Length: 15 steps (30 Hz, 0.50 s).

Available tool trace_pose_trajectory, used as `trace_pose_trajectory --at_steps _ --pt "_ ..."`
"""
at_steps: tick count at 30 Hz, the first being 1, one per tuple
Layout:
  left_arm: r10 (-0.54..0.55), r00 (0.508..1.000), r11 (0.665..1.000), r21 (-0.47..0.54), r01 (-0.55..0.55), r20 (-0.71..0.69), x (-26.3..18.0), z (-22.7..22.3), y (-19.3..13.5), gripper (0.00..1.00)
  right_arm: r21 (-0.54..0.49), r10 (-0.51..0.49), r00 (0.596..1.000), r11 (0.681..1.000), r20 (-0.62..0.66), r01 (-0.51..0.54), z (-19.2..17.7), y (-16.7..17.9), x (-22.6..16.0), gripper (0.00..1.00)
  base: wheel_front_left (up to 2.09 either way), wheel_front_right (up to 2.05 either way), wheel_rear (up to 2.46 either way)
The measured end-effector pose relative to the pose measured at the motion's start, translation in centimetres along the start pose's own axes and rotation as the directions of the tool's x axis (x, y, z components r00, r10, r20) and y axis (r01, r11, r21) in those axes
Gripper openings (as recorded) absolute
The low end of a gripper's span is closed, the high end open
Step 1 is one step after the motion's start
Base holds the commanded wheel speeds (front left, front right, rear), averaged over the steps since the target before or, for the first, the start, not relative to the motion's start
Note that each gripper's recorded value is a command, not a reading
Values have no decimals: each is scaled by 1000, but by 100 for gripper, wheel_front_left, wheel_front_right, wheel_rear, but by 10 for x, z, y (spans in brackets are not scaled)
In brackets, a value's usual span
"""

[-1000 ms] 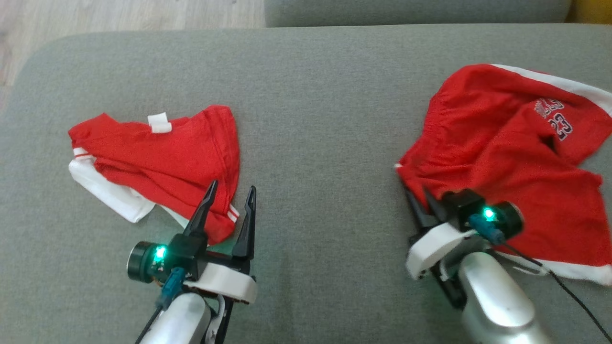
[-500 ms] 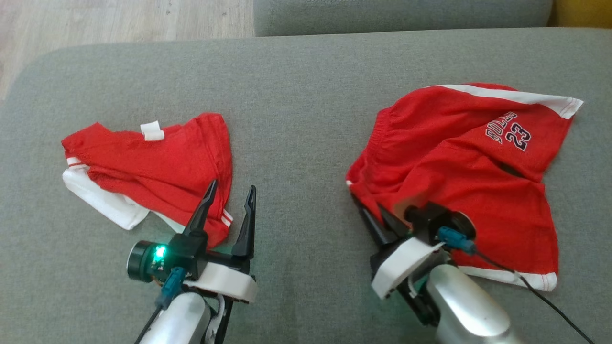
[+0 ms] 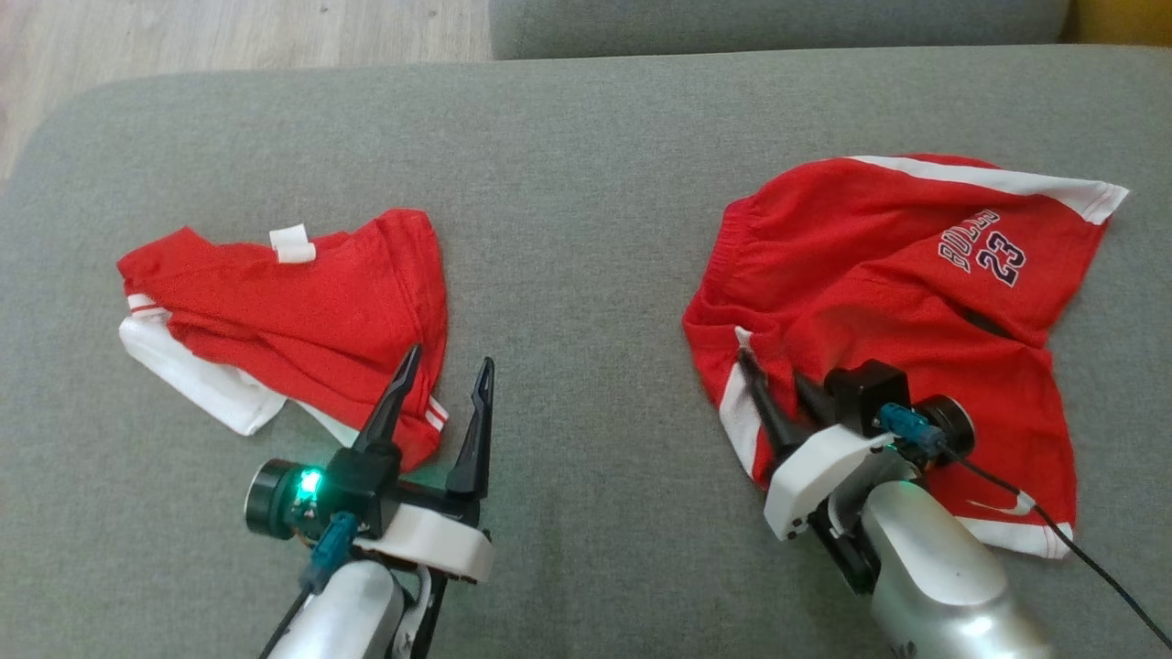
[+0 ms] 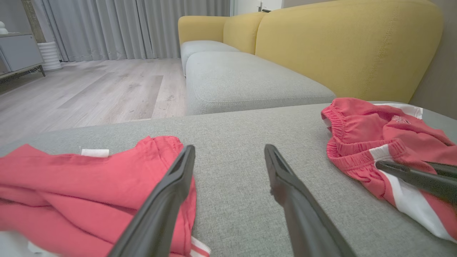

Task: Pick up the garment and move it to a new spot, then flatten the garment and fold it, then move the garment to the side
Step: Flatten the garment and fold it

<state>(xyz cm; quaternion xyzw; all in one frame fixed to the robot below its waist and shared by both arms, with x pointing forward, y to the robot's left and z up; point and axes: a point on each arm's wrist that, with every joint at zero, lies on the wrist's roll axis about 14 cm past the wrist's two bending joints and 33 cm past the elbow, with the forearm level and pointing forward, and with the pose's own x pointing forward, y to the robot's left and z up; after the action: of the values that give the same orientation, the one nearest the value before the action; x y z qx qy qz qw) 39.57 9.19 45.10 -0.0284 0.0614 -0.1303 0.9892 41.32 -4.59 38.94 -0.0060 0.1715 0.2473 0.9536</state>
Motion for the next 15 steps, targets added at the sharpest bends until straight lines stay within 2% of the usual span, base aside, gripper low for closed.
trace_pose_trajectory --at_steps 5,15 --pt "-9 1000 1000 1 9 -1 2 0 -2 100 -18 -34 999 999 4 34 1 -12 -4 100 0 0 0" --pt "-66 998 998 6 66 14 11 5 -20 100 17 -166 978 986 123 165 29 -47 -29 100 0 0 0"
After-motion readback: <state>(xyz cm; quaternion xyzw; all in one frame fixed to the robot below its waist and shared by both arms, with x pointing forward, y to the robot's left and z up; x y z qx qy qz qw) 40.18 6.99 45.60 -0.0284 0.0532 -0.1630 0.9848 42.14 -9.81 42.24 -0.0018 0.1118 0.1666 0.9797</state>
